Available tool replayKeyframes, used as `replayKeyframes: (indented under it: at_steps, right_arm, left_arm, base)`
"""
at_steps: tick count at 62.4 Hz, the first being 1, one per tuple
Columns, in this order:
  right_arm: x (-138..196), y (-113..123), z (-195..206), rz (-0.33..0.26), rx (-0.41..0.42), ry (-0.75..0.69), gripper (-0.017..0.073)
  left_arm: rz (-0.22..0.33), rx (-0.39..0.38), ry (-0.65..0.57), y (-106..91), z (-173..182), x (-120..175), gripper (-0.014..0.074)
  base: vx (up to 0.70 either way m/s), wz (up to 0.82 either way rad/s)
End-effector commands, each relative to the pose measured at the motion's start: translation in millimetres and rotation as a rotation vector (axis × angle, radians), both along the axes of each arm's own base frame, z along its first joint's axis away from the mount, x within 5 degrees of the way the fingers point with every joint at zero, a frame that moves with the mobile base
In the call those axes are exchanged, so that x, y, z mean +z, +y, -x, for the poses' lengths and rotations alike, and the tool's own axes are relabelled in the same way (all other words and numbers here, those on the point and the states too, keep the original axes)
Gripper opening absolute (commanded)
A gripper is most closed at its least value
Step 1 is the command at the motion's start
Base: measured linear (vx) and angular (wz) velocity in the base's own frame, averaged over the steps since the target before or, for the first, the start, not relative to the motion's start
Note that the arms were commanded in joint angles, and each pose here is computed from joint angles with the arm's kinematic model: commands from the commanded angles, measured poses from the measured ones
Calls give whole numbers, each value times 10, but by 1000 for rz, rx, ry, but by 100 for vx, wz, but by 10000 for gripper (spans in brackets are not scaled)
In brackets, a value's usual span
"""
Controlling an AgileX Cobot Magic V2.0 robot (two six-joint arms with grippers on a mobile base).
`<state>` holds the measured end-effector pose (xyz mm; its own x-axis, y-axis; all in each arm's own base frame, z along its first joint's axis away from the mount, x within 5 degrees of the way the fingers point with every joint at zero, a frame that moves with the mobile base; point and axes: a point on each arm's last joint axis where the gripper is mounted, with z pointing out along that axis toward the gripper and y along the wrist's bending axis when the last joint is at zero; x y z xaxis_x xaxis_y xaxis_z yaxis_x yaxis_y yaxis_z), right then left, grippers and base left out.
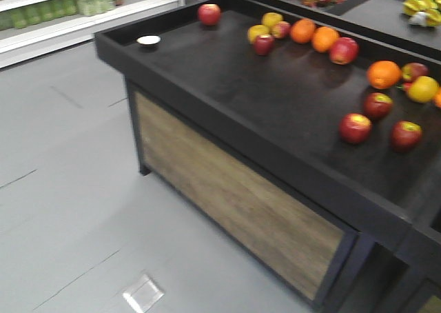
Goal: Pick three apples into basket with both arms
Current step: 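Turn and approach the light blue basket on the fruit table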
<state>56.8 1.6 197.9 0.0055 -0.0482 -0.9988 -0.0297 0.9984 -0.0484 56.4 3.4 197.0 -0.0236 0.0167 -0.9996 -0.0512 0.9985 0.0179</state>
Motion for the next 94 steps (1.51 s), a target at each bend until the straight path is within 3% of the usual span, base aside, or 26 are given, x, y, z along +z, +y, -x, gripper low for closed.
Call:
replayKeyframes:
  at_steps: [1,60,94]
  right_arm:
    - [35,2,5,3,2,-70,-4]
    - [35,2,5,3,2,-70,-4]
    - [35,2,5,3,2,-70,-4]
  left_arm:
    - [16,-10,-70,-9,6,-11,-6]
    - [16,-10,-70,-9,6,-11,-6]
    - [16,-10,-70,-9,6,-11,-6]
  base:
    - [11,-56]
    - [7,-52]
    - [4,-25]
